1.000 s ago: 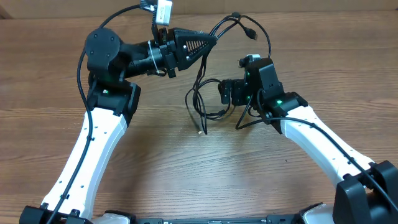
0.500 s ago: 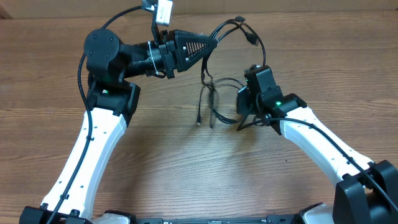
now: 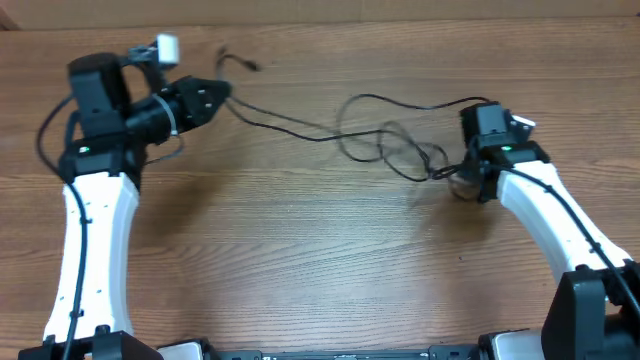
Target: Untangle cables
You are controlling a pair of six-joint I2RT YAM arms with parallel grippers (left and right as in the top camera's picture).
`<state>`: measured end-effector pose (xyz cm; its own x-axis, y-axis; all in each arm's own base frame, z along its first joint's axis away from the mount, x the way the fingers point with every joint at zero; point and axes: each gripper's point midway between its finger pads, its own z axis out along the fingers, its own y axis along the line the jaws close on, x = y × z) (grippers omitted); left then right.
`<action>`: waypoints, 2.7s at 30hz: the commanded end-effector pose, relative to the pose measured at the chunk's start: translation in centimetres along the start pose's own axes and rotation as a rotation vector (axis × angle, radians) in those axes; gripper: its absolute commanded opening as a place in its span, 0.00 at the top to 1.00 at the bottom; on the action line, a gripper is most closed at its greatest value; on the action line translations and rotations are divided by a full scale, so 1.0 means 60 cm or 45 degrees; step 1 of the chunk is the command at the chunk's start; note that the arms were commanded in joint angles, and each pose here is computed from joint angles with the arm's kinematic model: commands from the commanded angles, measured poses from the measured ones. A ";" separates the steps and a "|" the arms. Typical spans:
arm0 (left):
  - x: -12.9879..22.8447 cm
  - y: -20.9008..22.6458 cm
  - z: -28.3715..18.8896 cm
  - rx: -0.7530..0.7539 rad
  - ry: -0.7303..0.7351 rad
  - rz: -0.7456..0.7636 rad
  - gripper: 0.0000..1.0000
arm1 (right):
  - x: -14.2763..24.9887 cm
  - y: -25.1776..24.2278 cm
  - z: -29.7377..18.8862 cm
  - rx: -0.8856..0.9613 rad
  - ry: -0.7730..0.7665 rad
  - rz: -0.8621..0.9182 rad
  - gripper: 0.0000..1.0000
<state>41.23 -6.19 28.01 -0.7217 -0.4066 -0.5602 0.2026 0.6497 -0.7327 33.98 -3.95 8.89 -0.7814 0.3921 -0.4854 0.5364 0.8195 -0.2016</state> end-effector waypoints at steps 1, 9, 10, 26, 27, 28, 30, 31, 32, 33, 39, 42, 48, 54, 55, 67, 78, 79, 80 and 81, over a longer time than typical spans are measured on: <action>-0.046 0.053 -0.044 -0.207 -0.144 0.109 0.96 | -0.023 -0.039 0.001 0.069 -0.029 0.085 0.96; -0.045 0.077 -0.045 -0.324 -0.153 0.116 0.96 | -0.058 -0.023 -0.043 -0.001 -0.058 0.079 0.96; -0.044 0.081 -0.045 -0.345 -0.152 0.112 0.96 | -0.064 -0.014 -0.052 -0.051 -0.058 0.091 0.96; 0.089 0.004 0.045 -0.309 0.192 0.321 0.96 | 0.039 0.238 -0.332 -1.694 0.233 -0.551 0.96; 0.096 0.000 0.048 -0.308 0.206 0.327 0.94 | 0.050 0.239 -0.334 -1.694 0.247 -0.585 0.95; 0.102 -0.005 0.052 -0.299 0.220 0.333 0.89 | 0.059 0.240 -0.336 -1.695 0.251 -0.621 0.86; 0.115 -0.016 0.059 -0.281 0.246 0.346 0.77 | 0.074 0.239 -0.329 -1.646 0.249 -0.683 0.67; 0.120 -0.020 0.062 -0.272 0.258 0.359 0.73 | 0.074 0.238 -0.319 -1.597 0.241 -0.691 0.65; 0.125 -0.024 0.064 -0.266 0.268 0.366 0.70 | 0.073 0.236 -0.308 -1.540 0.229 -0.696 0.61; 0.129 -0.028 0.066 -0.259 0.278 0.370 0.69 | 0.068 0.231 -0.290 -1.450 0.209 -0.691 0.59; 0.159 -0.041 0.075 -0.243 0.350 0.449 0.61 | 0.031 0.186 -0.211 -1.030 0.155 -0.545 0.40; 0.175 -0.035 0.077 -0.276 0.398 0.482 0.60 | 0.027 0.166 -0.193 -0.914 0.146 -0.540 0.36; 0.218 -0.013 0.081 -0.336 0.531 0.457 0.52 | 0.060 0.150 -0.192 -0.893 0.262 -0.557 0.00; 0.254 0.022 0.089 -0.388 0.666 0.378 0.56 | 0.069 0.146 -0.192 -0.887 0.295 -0.561 0.00; 0.259 0.027 0.091 -0.395 0.682 0.368 0.56 | 0.070 0.147 -0.193 -0.894 0.298 -0.563 0.00; 0.251 0.085 0.081 -0.646 0.670 0.344 0.50 | 0.074 0.187 -0.117 -0.926 0.114 -0.687 0.07; 0.252 0.085 0.080 -0.648 0.673 0.340 0.52 | 0.091 0.214 -0.045 -0.914 0.072 -0.680 0.30; 0.252 0.085 0.081 -0.647 0.673 0.340 0.53 | 0.093 0.214 -0.043 -0.912 0.079 -0.681 0.33; 0.252 0.085 0.081 -0.647 0.672 0.340 0.53 | 0.096 0.214 -0.039 -0.909 0.089 -0.683 0.38; 0.252 0.085 0.081 -0.648 0.672 0.340 0.53 | 0.098 0.214 -0.036 -0.907 0.096 -0.683 0.43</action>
<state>34.23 -12.01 13.76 -0.9385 0.0868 -0.3342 0.1827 0.9461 -0.2673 35.65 9.86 5.94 -0.8964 -0.1135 -0.4284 -0.2195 0.9535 0.2066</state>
